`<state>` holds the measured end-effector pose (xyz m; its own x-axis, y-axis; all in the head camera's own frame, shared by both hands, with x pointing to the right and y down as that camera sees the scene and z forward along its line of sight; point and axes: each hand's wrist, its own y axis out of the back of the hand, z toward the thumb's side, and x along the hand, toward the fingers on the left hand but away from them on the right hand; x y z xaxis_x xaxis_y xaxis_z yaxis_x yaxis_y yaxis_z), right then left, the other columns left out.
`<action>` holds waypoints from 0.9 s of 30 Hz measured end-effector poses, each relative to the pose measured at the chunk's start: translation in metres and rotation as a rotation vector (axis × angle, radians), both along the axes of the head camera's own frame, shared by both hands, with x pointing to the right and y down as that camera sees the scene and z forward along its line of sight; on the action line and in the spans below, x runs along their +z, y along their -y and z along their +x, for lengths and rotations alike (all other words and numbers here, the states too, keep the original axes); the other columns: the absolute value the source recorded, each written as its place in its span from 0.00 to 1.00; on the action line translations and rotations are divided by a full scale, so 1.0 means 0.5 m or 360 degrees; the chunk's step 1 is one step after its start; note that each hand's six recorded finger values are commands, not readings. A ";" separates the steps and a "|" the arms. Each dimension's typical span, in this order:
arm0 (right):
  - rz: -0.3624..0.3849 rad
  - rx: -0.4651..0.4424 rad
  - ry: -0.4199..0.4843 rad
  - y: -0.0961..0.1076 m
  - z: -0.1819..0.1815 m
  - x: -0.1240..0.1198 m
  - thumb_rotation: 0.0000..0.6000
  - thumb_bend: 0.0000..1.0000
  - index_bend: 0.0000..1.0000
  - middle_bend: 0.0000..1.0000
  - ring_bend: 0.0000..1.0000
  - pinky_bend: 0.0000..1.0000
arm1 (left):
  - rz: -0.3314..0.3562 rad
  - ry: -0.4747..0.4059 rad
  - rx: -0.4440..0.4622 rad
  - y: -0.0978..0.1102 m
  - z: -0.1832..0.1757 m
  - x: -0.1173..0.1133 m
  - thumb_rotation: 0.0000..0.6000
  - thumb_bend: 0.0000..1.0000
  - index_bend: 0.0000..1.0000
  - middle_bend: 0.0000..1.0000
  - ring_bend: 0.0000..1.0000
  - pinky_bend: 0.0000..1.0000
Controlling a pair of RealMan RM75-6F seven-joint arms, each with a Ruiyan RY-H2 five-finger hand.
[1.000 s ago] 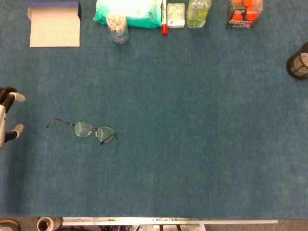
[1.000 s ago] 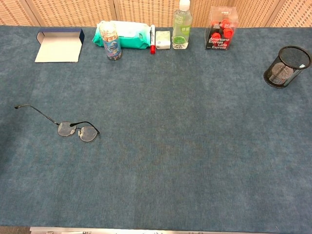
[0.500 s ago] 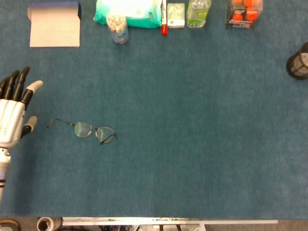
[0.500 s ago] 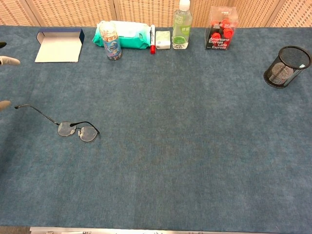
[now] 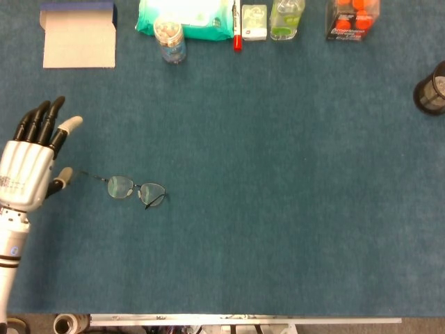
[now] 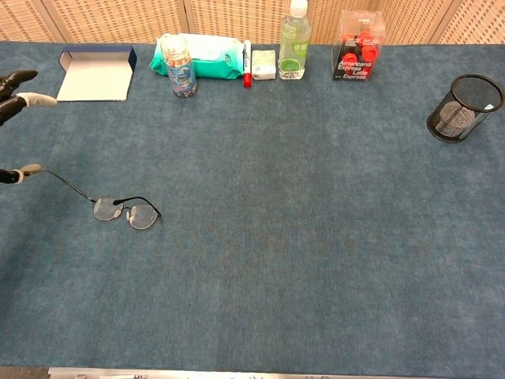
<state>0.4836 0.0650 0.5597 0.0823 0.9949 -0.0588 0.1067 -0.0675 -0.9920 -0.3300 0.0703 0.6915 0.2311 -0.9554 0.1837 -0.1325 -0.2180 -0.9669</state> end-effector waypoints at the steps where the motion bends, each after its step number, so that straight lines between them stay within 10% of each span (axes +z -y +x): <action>1: 0.0001 0.0000 0.0001 0.000 0.000 0.000 1.00 0.31 0.56 0.49 0.39 0.46 | 0.0002 -0.0009 0.0006 -0.001 0.004 0.001 1.00 0.20 0.18 0.00 0.00 0.11; 27: 0.0023 0.0003 0.0022 0.001 0.002 -0.011 1.00 0.31 0.56 0.49 0.39 0.46 | 0.0002 -0.0126 0.0161 -0.005 0.102 0.016 1.00 0.20 0.18 0.00 0.00 0.11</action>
<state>0.4846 0.0648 0.5541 0.0814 0.9957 -0.0432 0.1203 -0.0529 -0.9913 -0.2790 0.0728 0.6996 0.3401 -0.9267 0.1599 -0.1856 -0.2328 -0.9546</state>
